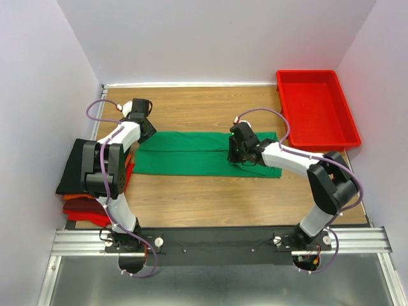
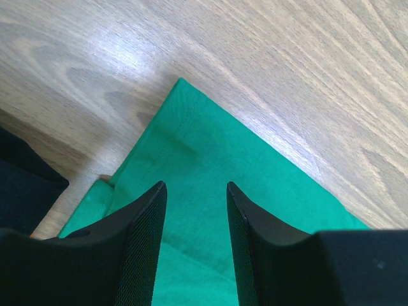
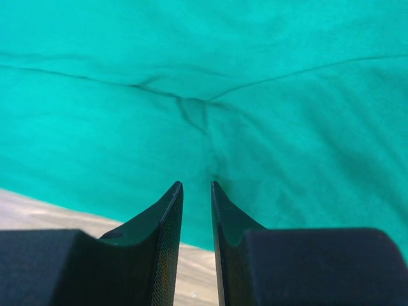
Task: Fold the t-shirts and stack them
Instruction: Fold the tshirt
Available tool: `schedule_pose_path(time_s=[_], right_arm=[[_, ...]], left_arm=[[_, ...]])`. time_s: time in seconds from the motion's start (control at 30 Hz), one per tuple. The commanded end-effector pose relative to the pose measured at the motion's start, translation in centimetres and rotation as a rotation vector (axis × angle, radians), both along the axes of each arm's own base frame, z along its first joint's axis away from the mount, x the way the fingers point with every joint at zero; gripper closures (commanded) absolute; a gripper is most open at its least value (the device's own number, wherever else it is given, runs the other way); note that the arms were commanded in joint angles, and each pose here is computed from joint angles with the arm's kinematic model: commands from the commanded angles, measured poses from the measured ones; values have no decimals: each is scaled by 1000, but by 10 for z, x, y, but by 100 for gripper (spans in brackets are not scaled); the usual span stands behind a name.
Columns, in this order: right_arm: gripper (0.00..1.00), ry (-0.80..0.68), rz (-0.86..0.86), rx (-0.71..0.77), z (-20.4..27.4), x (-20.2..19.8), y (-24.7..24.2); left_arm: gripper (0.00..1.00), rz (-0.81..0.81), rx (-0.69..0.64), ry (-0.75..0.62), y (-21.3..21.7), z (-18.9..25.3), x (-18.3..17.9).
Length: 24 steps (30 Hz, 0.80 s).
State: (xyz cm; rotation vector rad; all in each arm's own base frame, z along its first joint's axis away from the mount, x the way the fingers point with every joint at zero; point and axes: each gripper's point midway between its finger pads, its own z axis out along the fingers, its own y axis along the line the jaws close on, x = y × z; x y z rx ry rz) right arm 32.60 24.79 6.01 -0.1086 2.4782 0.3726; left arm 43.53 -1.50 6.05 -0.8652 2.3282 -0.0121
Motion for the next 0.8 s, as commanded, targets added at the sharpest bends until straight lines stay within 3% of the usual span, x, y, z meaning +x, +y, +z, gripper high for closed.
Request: schedule_pose_path(time_s=[0.0,0.77], right_arm=[[69,1,-32,-99,-14,2,-16],[66,48,1,-164,-41,0,-15]], left_arm=[[50,-13,-3,-41,-1,16,9],[49,-17,-6,-27,-2,10,10]])
